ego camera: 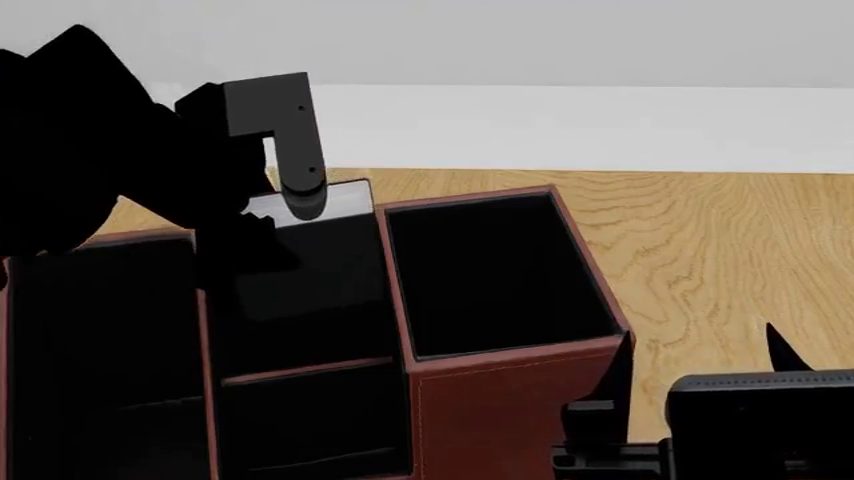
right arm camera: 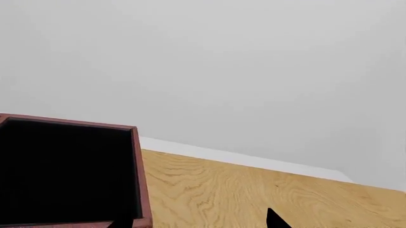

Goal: Pick up the book and place it in the front compartment of the caddy.

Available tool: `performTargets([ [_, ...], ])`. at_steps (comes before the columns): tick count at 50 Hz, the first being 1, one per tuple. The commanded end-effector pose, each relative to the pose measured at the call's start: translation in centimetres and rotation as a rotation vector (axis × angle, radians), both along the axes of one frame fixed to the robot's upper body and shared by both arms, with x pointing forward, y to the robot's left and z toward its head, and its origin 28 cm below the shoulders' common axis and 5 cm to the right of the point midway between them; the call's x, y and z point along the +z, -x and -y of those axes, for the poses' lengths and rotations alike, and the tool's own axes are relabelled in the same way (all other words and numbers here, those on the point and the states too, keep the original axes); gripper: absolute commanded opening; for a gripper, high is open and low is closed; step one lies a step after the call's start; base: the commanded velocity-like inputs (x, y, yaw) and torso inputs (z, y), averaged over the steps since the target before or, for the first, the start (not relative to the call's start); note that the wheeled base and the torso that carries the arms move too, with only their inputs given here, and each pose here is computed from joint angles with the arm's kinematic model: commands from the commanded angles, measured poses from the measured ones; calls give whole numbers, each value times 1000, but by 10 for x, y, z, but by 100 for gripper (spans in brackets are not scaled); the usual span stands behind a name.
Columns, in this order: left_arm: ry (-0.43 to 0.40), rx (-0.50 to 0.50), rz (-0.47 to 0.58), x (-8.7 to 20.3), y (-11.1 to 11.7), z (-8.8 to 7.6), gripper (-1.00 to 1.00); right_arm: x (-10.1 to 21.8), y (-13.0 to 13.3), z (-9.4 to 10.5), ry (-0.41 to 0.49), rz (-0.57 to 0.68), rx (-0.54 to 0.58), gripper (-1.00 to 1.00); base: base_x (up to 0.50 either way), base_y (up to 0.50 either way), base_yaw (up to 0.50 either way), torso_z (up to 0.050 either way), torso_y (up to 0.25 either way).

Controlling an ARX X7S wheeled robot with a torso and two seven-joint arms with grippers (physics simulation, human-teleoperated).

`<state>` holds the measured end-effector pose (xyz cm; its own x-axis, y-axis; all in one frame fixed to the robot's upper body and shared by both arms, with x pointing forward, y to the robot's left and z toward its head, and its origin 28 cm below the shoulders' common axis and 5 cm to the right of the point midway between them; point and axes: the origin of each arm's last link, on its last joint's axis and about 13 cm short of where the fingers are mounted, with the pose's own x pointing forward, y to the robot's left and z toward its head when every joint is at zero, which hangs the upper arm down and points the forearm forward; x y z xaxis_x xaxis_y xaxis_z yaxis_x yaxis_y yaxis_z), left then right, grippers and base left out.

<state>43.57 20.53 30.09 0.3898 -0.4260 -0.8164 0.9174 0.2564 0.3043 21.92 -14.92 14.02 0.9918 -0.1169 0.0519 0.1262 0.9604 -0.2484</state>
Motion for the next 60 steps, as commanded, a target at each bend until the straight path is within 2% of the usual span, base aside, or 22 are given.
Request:
performTargets([
  [1,44,-1,5,-7,0,2,-100,1,0,0,3,-1,-1,100,0,0,0,0,0],
  [39,39,13,-16,-40,-1,-1,-100,4,1,-1,11,1,2,100,0,0,-1,0,1],
  [41,31,47,35,-39,-1,-1,-100,4,1,-1,12,0,2,100,0,0,0,5,0],
  [42,37,52,16,-38,-1,-2,100,4,1,-1,12,0,2,100,0,0,0,0,0],
  [43,38,31,14,-38,-1,-1,100,4,1,-1,11,1,2,100,0,0,0,0,0],
  [60,23,28,26,-30,-2,-5,100,5,1,-4,15,3,8,100,0,0,0,0,0],
])
